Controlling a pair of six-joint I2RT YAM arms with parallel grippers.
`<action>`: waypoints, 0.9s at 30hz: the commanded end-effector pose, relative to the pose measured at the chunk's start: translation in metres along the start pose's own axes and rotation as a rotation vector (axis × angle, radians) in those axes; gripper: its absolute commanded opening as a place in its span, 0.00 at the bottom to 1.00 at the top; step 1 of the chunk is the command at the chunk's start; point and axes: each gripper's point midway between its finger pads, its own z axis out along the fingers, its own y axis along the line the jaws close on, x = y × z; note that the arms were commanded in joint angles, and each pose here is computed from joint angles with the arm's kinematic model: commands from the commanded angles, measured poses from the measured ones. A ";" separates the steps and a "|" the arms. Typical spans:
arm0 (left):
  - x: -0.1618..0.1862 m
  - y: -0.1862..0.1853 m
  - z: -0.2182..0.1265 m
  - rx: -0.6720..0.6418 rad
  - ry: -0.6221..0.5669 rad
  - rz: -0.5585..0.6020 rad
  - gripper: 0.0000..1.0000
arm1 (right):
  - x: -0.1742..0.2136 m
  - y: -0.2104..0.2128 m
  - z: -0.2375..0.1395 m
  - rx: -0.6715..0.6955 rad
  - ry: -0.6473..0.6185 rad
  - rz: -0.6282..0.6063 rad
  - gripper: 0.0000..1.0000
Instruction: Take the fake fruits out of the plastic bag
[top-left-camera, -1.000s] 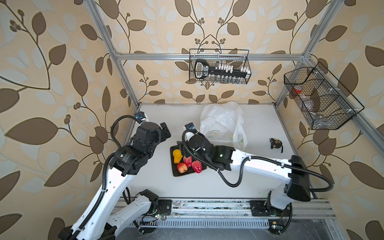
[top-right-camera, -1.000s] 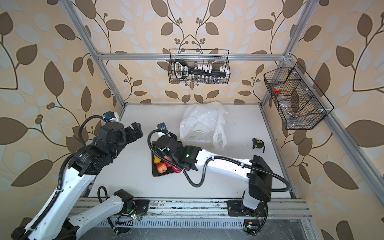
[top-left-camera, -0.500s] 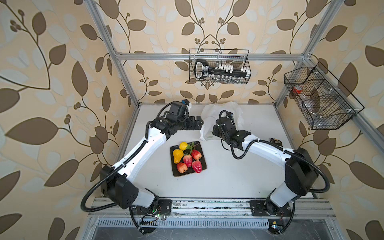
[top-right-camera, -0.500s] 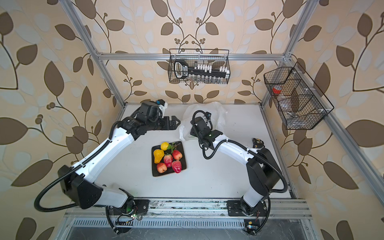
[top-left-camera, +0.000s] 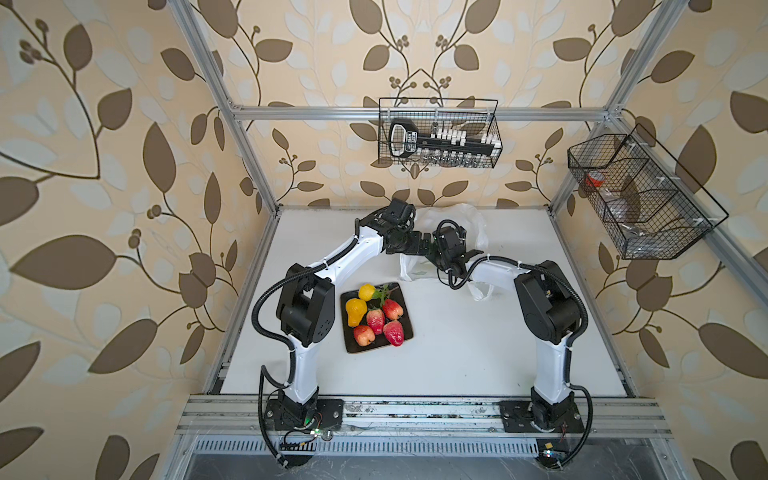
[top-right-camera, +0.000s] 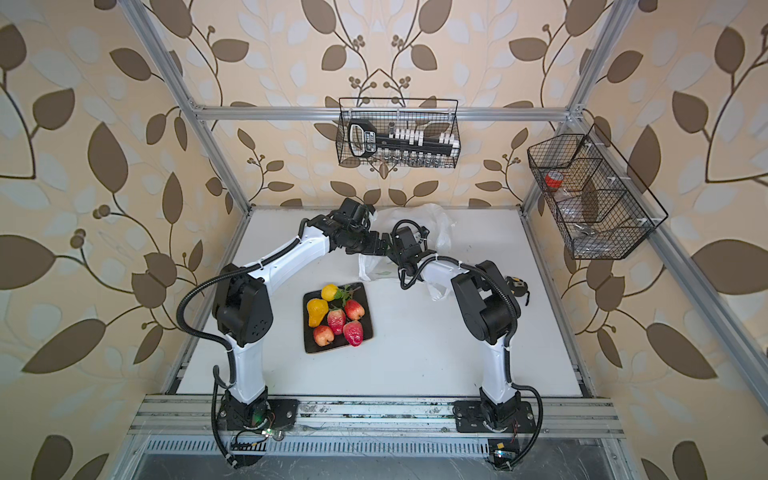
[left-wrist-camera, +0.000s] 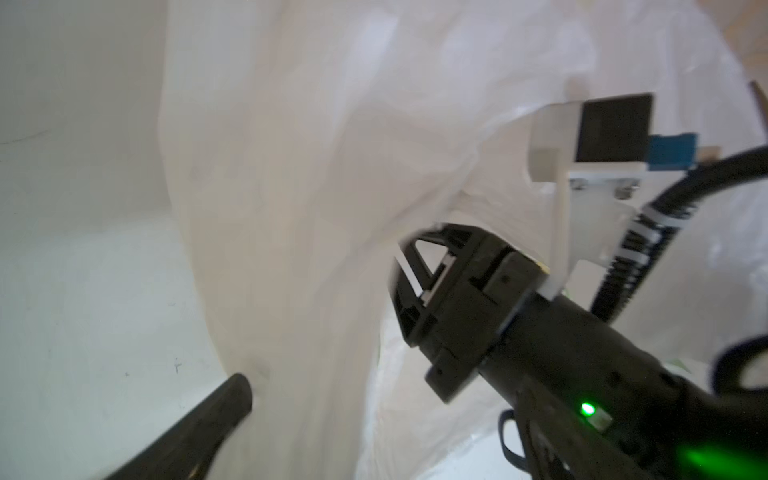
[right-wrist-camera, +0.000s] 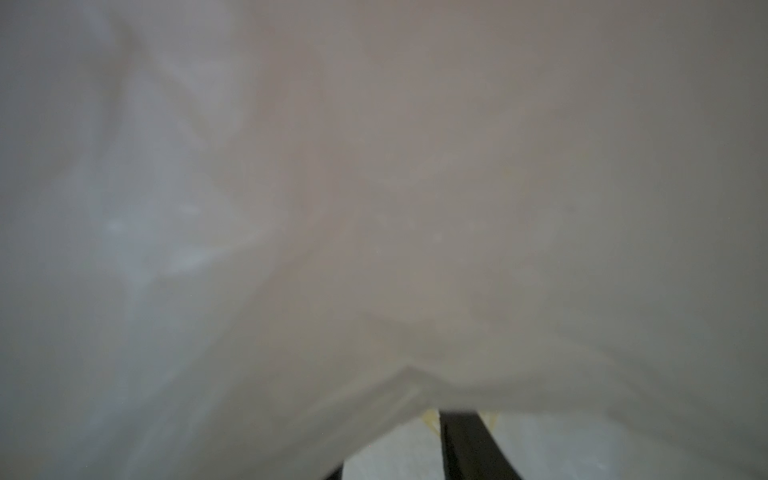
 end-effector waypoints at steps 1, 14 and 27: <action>-0.012 0.003 -0.001 -0.049 -0.020 0.056 0.88 | -0.005 0.002 0.009 -0.023 0.015 0.067 0.38; -0.068 -0.027 -0.028 -0.037 -0.246 0.208 0.00 | -0.024 -0.024 -0.007 -0.050 0.003 0.123 0.41; -0.036 -0.113 -0.094 0.201 -0.371 0.488 0.00 | -0.036 -0.064 -0.043 -0.043 -0.038 0.143 0.74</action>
